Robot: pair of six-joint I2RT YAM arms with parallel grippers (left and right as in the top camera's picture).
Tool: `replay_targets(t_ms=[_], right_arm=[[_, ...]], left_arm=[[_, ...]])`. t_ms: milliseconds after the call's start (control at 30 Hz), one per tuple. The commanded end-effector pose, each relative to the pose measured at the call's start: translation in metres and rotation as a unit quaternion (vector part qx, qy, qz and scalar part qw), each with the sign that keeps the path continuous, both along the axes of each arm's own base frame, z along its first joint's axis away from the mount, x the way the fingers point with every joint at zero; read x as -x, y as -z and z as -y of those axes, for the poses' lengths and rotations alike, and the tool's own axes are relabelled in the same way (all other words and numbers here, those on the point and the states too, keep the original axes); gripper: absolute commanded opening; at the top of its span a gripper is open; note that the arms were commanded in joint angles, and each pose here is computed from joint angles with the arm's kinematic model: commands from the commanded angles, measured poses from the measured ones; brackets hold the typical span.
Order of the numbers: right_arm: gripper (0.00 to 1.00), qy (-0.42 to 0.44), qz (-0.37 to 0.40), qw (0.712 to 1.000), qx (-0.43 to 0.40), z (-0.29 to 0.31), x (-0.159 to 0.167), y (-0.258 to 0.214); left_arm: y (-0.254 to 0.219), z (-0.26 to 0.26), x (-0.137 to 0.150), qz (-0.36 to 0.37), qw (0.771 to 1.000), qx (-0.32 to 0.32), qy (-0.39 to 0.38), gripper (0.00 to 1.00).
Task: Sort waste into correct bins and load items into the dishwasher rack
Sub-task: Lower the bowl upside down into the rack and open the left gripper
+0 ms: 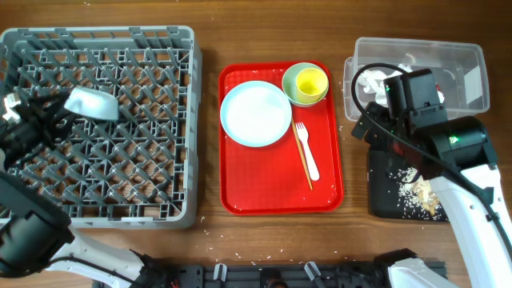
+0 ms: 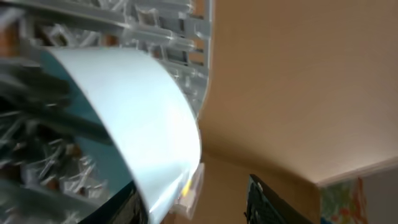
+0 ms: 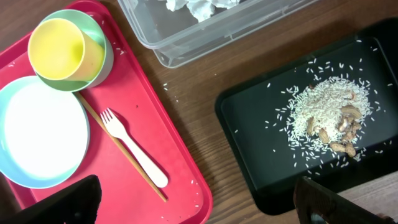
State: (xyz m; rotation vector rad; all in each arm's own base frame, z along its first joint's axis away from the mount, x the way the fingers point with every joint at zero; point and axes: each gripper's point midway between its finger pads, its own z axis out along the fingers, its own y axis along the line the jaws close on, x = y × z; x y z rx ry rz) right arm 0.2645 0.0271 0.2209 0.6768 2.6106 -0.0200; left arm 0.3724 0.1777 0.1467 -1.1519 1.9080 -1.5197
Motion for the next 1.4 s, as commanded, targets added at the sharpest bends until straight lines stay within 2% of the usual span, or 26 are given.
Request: replay_targets(t_ms=[0,100,167,200,233,300,367,433,567,667,700,1167,1300,1367], right_arm=[[1.0,0.006,0.005,1.0,0.01,0.004,-0.003,-0.002],[1.0,0.006,0.005,1.0,0.01,0.004,-0.003,-0.002],[1.0,0.006,0.005,1.0,0.01,0.004,-0.003,-0.002],[1.0,0.006,0.005,1.0,0.01,0.004,-0.003,-0.002],[1.0,0.006,0.005,1.0,0.01,0.004,-0.003,-0.002],[1.0,0.006,0.005,1.0,0.01,0.004,-0.003,-0.002],[1.0,0.006,0.005,1.0,0.01,0.004,-0.003,-0.002],[1.0,0.006,0.005,1.0,0.01,0.004,-0.003,-0.002],[1.0,0.006,0.006,1.0,0.01,0.004,-0.004,-0.002],[1.0,0.006,0.006,1.0,0.01,0.004,-0.004,-0.002],[1.0,0.006,0.006,1.0,0.01,0.004,-0.004,-0.002],[1.0,0.006,0.006,1.0,0.01,0.004,-0.004,-0.002],[1.0,0.006,0.006,1.0,0.01,0.004,-0.004,-0.002],[1.0,0.006,0.006,1.0,0.01,0.004,-0.004,-0.002]], left_arm=[[-0.009,-0.027,0.023,-0.04,0.994,-0.096,-0.046,0.51],[-0.022,-0.033,0.035,-0.059,0.987,-0.137,-0.067,0.53],[-0.034,-0.026,0.036,-0.052,0.986,-0.144,-0.064,0.45],[-0.039,-0.02,0.035,-0.047,0.986,-0.148,-0.058,0.38],[-0.046,-0.009,0.03,-0.038,0.986,-0.156,-0.045,0.19],[-0.048,0.007,0.019,-0.033,0.983,-0.18,-0.022,0.06],[-0.026,0.014,0.007,-0.082,0.964,-0.254,-0.009,0.04],[-0.004,0.014,0.001,-0.144,0.93,-0.339,-0.006,0.04],[0.0,0.027,-0.029,-0.156,0.872,-0.464,-0.004,0.04],[0.003,0.006,-0.021,-0.226,0.83,-0.505,-0.074,0.04],[0.005,0.003,-0.017,-0.237,0.826,-0.505,-0.083,0.04],[0.032,0.006,0.017,-0.298,0.824,-0.478,-0.059,0.04],[0.012,-0.001,0.031,-0.299,0.827,-0.468,-0.091,0.04],[-0.029,0.013,0.033,-0.24,0.85,-0.458,-0.104,0.04]])
